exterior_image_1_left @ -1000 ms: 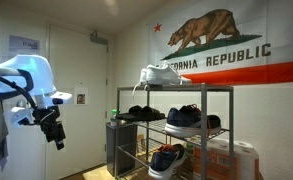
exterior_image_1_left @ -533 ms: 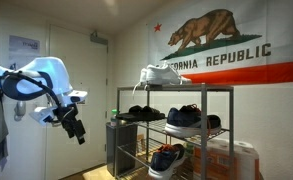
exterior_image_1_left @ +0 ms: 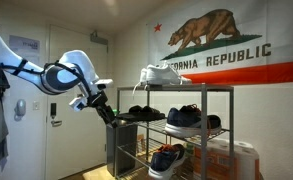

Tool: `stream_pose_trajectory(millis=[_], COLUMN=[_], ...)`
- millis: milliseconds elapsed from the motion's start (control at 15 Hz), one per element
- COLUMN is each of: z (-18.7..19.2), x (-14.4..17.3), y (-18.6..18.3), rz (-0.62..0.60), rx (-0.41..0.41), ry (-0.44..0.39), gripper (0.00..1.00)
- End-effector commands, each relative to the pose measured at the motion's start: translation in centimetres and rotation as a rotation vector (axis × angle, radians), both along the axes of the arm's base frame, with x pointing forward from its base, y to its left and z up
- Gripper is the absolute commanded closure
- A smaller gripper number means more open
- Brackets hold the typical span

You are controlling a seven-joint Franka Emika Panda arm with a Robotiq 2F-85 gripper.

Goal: Remove the black sneaker from the second shelf and put it on the third shelf

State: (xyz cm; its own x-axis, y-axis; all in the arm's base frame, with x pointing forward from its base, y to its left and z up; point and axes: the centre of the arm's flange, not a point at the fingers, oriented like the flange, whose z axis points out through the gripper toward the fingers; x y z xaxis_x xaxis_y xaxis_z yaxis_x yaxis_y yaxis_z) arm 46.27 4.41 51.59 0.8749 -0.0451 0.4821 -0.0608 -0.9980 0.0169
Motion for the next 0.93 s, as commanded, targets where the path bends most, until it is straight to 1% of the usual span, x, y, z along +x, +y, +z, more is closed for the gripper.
stream_pose_trajectory(millis=[0,400,867], z=[2.6,6.5,9.6], x=[4.5,8.3,10.4], y=[-0.8,-4.4,-9.4], rz=[-0.156,-0.419,-0.685], rx=[-0.032,-0.058,-0.089], ry=[-0.066,-0.182,-0.311], gripper=[0.0,0.0,0.0])
